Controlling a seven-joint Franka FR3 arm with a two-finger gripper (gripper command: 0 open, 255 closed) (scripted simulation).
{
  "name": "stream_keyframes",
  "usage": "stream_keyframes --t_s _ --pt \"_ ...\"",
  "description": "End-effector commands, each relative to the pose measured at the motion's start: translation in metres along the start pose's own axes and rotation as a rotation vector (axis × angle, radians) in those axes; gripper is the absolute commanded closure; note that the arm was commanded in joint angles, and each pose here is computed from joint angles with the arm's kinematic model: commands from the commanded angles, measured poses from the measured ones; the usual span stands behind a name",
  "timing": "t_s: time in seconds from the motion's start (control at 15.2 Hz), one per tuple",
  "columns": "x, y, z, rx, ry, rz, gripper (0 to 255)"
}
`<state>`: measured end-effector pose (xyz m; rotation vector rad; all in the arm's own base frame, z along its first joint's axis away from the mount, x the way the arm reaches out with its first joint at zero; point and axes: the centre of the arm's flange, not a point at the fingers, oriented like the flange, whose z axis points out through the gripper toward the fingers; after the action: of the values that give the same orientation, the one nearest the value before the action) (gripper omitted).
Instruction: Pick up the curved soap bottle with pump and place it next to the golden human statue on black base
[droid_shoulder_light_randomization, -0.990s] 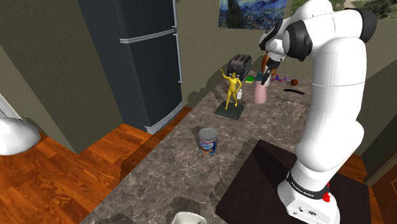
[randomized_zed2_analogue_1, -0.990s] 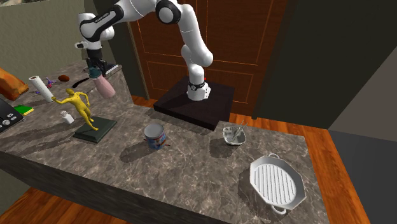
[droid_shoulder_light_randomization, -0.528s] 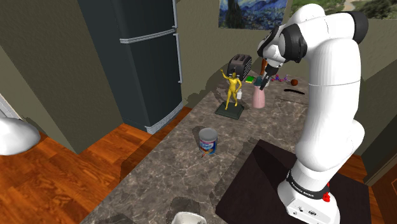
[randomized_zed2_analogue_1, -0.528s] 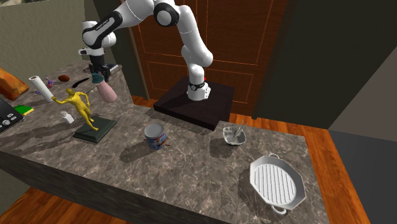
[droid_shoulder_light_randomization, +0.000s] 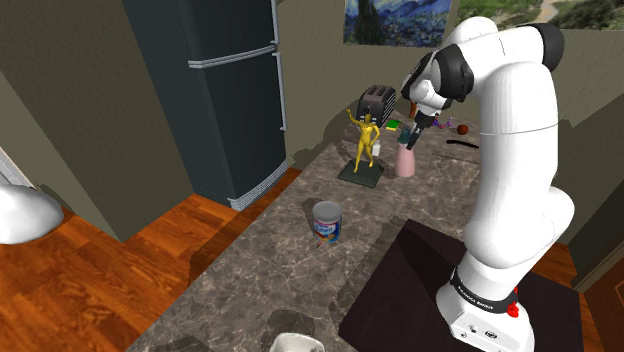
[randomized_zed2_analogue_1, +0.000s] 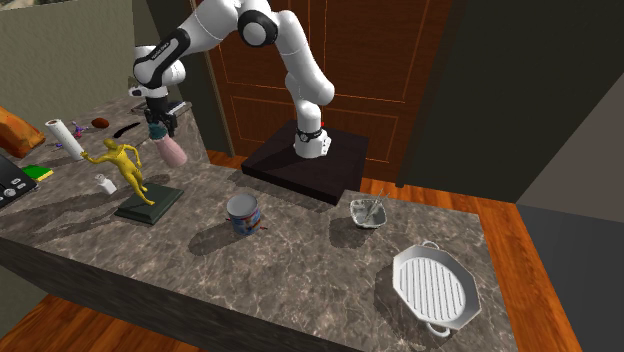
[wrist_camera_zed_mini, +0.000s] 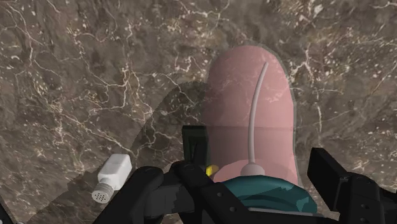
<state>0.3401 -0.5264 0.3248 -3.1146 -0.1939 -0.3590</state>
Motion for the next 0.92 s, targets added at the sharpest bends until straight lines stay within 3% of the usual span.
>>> stream_keyframes --t_s 0.0,0.53,0.86 --pt "-0.002 0.000 0.010 -0.001 0.001 0.000 255" --pt "-0.011 -0.001 0.049 -0.001 0.001 0.000 255" --pt "-0.011 -0.001 0.049 -0.001 0.001 0.000 255"
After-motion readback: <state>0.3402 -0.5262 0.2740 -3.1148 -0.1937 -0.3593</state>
